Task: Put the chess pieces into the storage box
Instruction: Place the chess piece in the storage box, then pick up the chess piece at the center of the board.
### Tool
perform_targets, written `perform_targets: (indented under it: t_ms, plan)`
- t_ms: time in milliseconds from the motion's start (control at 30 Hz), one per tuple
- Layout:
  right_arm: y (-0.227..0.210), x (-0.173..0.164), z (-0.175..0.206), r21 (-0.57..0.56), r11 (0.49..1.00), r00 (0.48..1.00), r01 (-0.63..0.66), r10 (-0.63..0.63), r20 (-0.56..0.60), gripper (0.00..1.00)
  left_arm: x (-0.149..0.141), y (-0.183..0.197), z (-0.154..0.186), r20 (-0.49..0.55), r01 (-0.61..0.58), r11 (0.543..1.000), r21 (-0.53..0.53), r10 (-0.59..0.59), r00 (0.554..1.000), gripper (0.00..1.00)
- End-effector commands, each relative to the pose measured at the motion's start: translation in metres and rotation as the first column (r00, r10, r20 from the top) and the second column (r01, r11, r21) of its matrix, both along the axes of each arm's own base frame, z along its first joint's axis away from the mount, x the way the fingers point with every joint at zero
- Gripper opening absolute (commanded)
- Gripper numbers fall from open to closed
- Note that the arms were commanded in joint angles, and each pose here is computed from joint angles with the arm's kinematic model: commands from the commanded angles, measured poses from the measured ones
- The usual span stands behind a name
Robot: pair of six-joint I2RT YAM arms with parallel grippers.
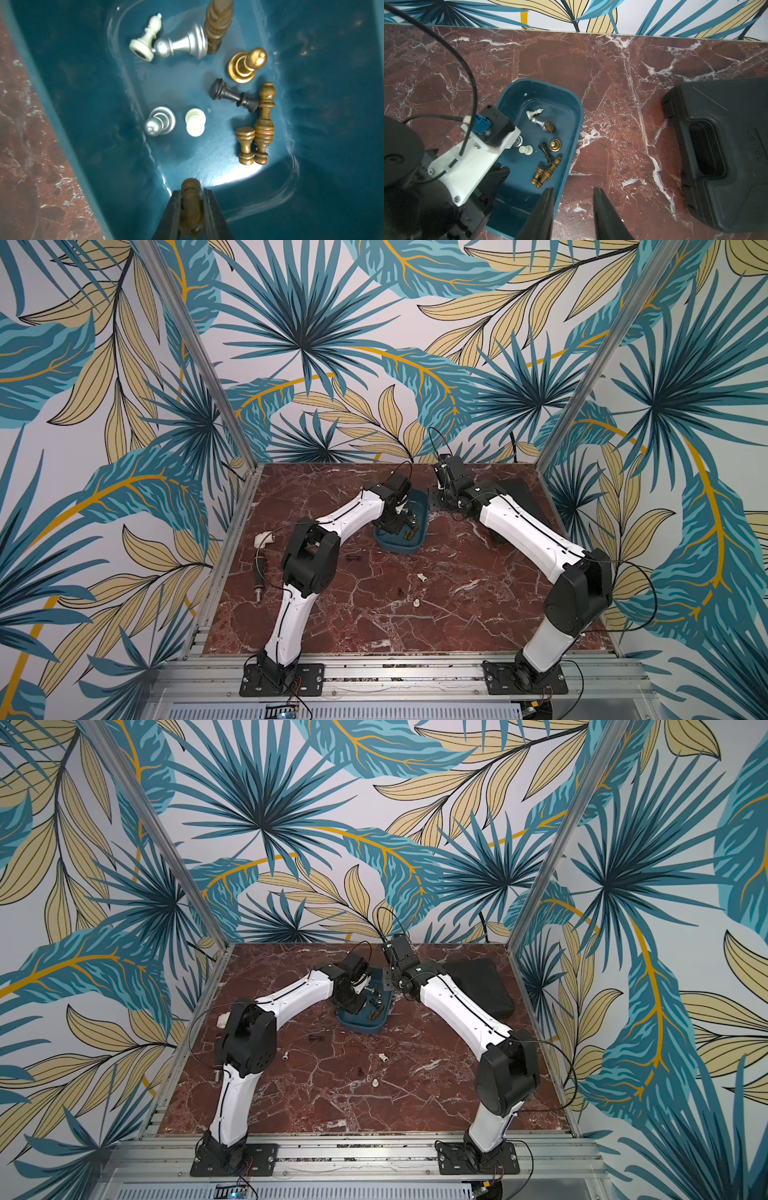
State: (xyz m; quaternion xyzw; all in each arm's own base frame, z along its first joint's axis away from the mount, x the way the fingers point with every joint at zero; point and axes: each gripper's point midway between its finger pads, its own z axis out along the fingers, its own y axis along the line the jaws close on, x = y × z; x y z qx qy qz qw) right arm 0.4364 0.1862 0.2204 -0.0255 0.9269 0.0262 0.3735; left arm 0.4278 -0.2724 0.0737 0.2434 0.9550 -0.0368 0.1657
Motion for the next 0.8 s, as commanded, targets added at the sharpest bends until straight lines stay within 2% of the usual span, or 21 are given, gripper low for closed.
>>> perform_targets:
  t_ms: [0,67,167,367,500,600,767]
  plan:
    - [-0.008,-0.005,0.002,-0.017,1.000,1.000,0.011,-0.011,0.006,0.37,0.006,0.000,-0.009,0.004,0.006,1.000,0.002,-0.006,1.000,0.17]
    - [-0.011,-0.007,0.005,-0.020,1.000,1.000,0.015,-0.015,0.013,0.37,0.006,-0.001,-0.006,0.010,0.009,1.000,-0.004,-0.009,1.000,0.28]
    - [-0.013,-0.008,0.007,-0.025,1.000,1.000,0.017,-0.017,0.017,0.37,0.008,-0.001,-0.001,0.028,0.010,1.000,-0.015,-0.010,1.000,0.35]
    - [-0.014,-0.011,0.014,-0.015,1.000,0.999,0.020,-0.020,0.029,0.37,0.009,0.001,0.014,0.054,0.004,1.000,-0.019,-0.003,0.999,0.35]
    - [-0.018,-0.021,0.022,0.006,1.000,0.999,0.024,-0.024,0.032,0.37,0.008,0.002,0.049,0.116,0.000,0.998,-0.055,0.006,0.993,0.35]
    - [-0.022,-0.042,0.016,0.031,0.999,1.000,0.017,-0.017,-0.012,0.37,0.009,0.013,0.086,0.215,-0.022,0.998,-0.067,0.036,0.976,0.35]
    - [-0.016,-0.092,-0.021,0.053,0.999,0.990,-0.006,0.014,-0.138,0.37,0.005,0.034,0.130,0.329,-0.072,0.993,-0.098,0.100,0.939,0.35]
